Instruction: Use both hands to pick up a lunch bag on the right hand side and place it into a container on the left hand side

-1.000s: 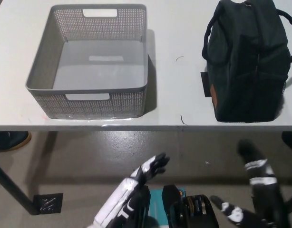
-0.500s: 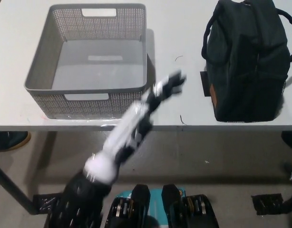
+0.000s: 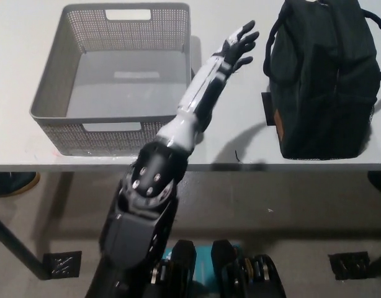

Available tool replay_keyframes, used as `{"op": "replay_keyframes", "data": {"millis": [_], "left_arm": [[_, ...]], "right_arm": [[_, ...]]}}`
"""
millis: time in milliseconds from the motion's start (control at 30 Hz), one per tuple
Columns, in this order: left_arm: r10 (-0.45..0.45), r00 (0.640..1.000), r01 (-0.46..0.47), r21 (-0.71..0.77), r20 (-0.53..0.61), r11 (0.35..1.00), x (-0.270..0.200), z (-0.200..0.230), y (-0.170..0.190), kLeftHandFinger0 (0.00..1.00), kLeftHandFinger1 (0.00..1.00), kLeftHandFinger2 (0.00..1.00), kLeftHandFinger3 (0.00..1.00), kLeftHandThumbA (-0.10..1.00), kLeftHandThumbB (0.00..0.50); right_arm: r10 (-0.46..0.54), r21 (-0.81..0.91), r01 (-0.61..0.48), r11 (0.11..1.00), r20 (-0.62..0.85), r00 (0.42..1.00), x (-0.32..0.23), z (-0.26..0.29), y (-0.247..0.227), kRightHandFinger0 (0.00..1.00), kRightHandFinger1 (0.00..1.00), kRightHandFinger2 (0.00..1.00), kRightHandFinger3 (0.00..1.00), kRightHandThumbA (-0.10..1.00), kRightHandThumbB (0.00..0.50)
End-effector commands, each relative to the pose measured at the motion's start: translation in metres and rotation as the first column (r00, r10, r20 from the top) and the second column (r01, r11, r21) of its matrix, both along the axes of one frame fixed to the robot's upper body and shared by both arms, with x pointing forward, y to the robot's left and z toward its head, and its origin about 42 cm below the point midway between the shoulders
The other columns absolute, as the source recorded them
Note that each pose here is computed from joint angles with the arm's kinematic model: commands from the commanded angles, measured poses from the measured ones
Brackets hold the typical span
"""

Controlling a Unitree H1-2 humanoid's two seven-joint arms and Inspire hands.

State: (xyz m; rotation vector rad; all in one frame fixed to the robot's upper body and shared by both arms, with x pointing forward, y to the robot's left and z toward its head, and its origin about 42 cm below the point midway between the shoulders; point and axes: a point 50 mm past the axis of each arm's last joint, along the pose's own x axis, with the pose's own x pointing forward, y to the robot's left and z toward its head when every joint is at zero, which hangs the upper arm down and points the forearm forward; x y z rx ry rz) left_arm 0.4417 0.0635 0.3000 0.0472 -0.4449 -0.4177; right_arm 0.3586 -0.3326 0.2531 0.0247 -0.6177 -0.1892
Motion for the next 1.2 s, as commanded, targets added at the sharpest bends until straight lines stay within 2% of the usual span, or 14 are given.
{"op": "replay_keyframes", "data": {"millis": [0, 67, 167, 233, 267, 500, 600, 700, 733, 867, 1000, 1067, 1133, 1167], "left_arm": [[0.0, 0.999, -0.003, -0.07, -0.043, 0.998, 0.017, 0.029, -0.025, 1.0, 1.0, 1.0, 1.0, 1.0, 0.311], [-0.018, 0.997, 0.01, -0.11, -0.074, 0.994, 0.021, 0.028, -0.033, 1.0, 1.0, 1.0, 1.0, 1.0, 0.3], [-0.049, 0.986, 0.021, -0.176, -0.158, 0.984, 0.029, 0.024, -0.047, 1.0, 1.0, 1.0, 1.0, 1.0, 0.316], [-0.06, 0.982, 0.024, -0.198, -0.177, 0.98, 0.033, 0.024, -0.051, 1.0, 1.0, 1.0, 1.0, 1.0, 0.3], [-0.068, 0.979, 0.027, -0.211, -0.191, 0.977, 0.036, 0.024, -0.054, 1.0, 1.0, 1.0, 1.0, 1.0, 0.293], [-0.09, 0.972, 0.03, -0.265, -0.217, 0.964, 0.047, 0.031, -0.068, 1.0, 1.0, 1.0, 1.0, 1.0, 0.241], [-0.07, 0.975, 0.019, -0.234, -0.213, 0.972, 0.052, 0.034, -0.07, 1.0, 1.0, 1.0, 1.0, 1.0, 0.283], [-0.053, 0.975, 0.007, -0.21, -0.215, 0.978, 0.056, 0.038, -0.073, 1.0, 1.0, 1.0, 1.0, 1.0, 0.293], [-0.049, 0.976, 0.005, -0.203, -0.212, 0.979, 0.057, 0.039, -0.073, 1.0, 1.0, 1.0, 1.0, 1.0, 0.294], [-0.01, 0.981, -0.011, -0.109, -0.192, 0.994, 0.067, 0.051, -0.075, 1.0, 1.0, 1.0, 1.0, 1.0, 0.342], [0.008, 0.986, -0.017, -0.051, -0.166, 0.999, 0.073, 0.059, -0.076, 1.0, 1.0, 1.0, 1.0, 1.0, 0.371], [0.043, 0.997, -0.037, 0.086, -0.069, 0.996, 0.077, 0.061, -0.077, 1.0, 1.0, 1.0, 1.0, 1.0, 0.352], [0.118, 0.981, -0.162, 0.316, 0.153, 0.935, 0.083, 0.057, -0.075, 1.0, 1.0, 1.0, 1.0, 1.0, 0.41], [0.137, 0.965, -0.214, 0.374, 0.223, 0.902, 0.085, 0.056, -0.075, 1.0, 1.0, 1.0, 1.0, 1.0, 0.407]], "right_arm": [[0.012, 0.034, -0.013, 0.999, 0.028, 1.0, 0.033, 0.033, -0.008, 1.0, 1.0, 1.0, 1.0, 1.0, 0.136], [0.022, 0.039, -0.022, 0.999, 0.011, 1.0, 0.048, 0.037, -0.009, 1.0, 1.0, 1.0, 1.0, 1.0, 0.143], [0.037, 0.045, -0.037, 0.998, -0.016, 0.999, 0.069, 0.044, -0.012, 1.0, 1.0, 1.0, 1.0, 1.0, 0.139], [0.044, 0.035, -0.043, 0.998, -0.023, 0.999, 0.077, 0.049, -0.011, 1.0, 1.0, 1.0, 1.0, 1.0, 0.133], [0.053, 0.03, -0.052, 0.998, -0.024, 0.998, 0.083, 0.052, -0.01, 1.0, 1.0, 1.0, 1.0, 1.0, 0.149], [0.078, -0.014, -0.079, 0.997, -0.048, 0.996, 0.121, 0.072, -0.007, 1.0, 1.0, 1.0, 1.0, 1.0, 0.133], [0.079, -0.019, -0.08, 0.997, -0.057, 0.995, 0.134, 0.076, -0.002, 1.0, 1.0, 1.0, 1.0, 1.0, 0.14], [0.077, -0.023, -0.079, 0.997, -0.067, 0.995, 0.143, 0.079, 0.0, 1.0, 1.0, 1.0, 1.0, 1.0, 0.133], [0.076, -0.026, -0.078, 0.997, -0.073, 0.994, 0.145, 0.08, 0.0, 1.0, 1.0, 1.0, 1.0, 1.0, 0.147], [0.057, -0.053, -0.063, 0.997, -0.107, 0.993, 0.156, 0.08, -0.002, 1.0, 1.0, 1.0, 1.0, 1.0, 0.174], [0.046, -0.058, -0.054, 0.997, -0.13, 0.99, 0.163, 0.077, -0.003, 1.0, 1.0, 1.0, 1.0, 1.0, 0.168], [0.041, -0.056, -0.049, 0.997, -0.14, 0.989, 0.166, 0.074, -0.003, 1.0, 1.0, 1.0, 1.0, 1.0, 0.149], [0.046, -0.042, -0.052, 0.998, -0.144, 0.989, 0.167, 0.071, -0.002, 1.0, 1.0, 1.0, 1.0, 1.0, 0.145], [0.047, -0.042, -0.053, 0.998, -0.144, 0.989, 0.167, 0.071, -0.001, 1.0, 1.0, 1.0, 1.0, 1.0, 0.142]]}}
